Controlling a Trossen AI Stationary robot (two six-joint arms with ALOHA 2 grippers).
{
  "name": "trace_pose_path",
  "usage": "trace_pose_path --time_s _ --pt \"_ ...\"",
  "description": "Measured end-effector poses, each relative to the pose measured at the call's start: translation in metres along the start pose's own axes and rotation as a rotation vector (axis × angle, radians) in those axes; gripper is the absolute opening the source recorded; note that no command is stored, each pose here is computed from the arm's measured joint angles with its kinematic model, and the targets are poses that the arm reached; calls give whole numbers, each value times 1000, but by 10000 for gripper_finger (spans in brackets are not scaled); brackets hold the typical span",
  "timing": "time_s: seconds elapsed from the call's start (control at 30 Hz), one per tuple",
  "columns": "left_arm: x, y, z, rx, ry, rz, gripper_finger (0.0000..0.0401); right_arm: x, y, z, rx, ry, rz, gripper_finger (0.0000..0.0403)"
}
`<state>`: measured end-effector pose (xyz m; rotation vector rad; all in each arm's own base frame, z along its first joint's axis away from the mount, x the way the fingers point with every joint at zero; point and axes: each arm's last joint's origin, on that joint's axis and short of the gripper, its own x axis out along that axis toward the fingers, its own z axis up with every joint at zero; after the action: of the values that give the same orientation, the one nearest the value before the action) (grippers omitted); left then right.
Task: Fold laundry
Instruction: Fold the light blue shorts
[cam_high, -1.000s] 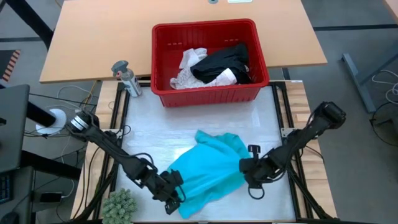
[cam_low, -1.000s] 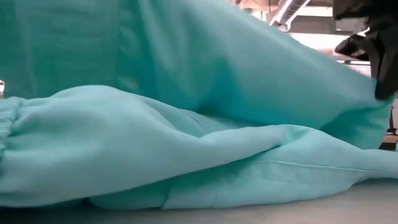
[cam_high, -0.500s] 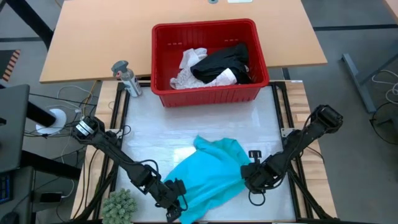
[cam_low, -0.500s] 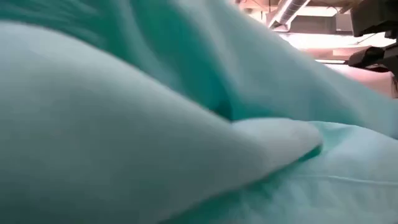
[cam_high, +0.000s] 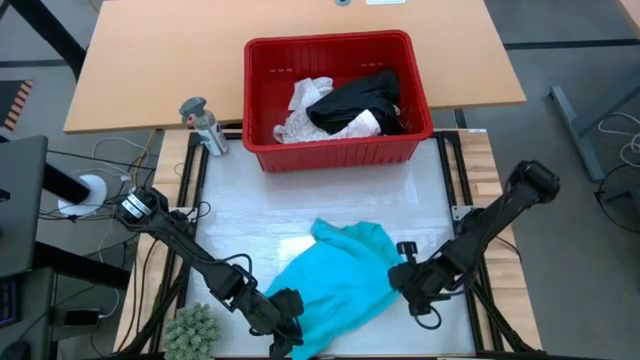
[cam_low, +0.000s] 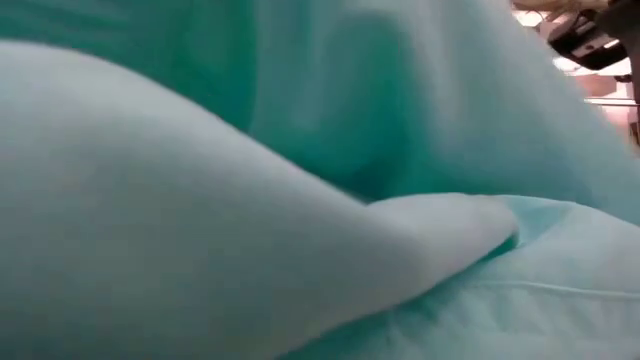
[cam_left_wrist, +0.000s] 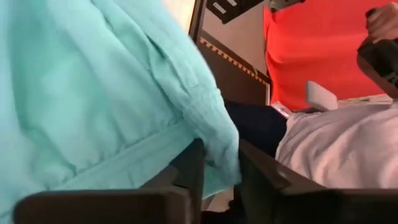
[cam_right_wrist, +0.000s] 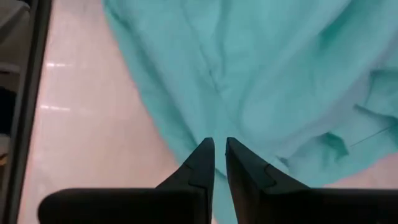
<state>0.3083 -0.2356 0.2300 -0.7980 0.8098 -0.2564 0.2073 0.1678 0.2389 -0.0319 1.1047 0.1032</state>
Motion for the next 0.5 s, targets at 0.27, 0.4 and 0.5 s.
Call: trace_pose_path --time_s 0.27,0.4,0.5 --pt "0 -6 1 -21 77 -107 137 1 -4 20 -122 -243 -153 68" --pt "0 1 6 46 -33 -5 128 16 -24 25 -96 -219 -300 69" --pt "1 10 12 66 -127 108 121 22 -45 35 -2 -212 -319 83"
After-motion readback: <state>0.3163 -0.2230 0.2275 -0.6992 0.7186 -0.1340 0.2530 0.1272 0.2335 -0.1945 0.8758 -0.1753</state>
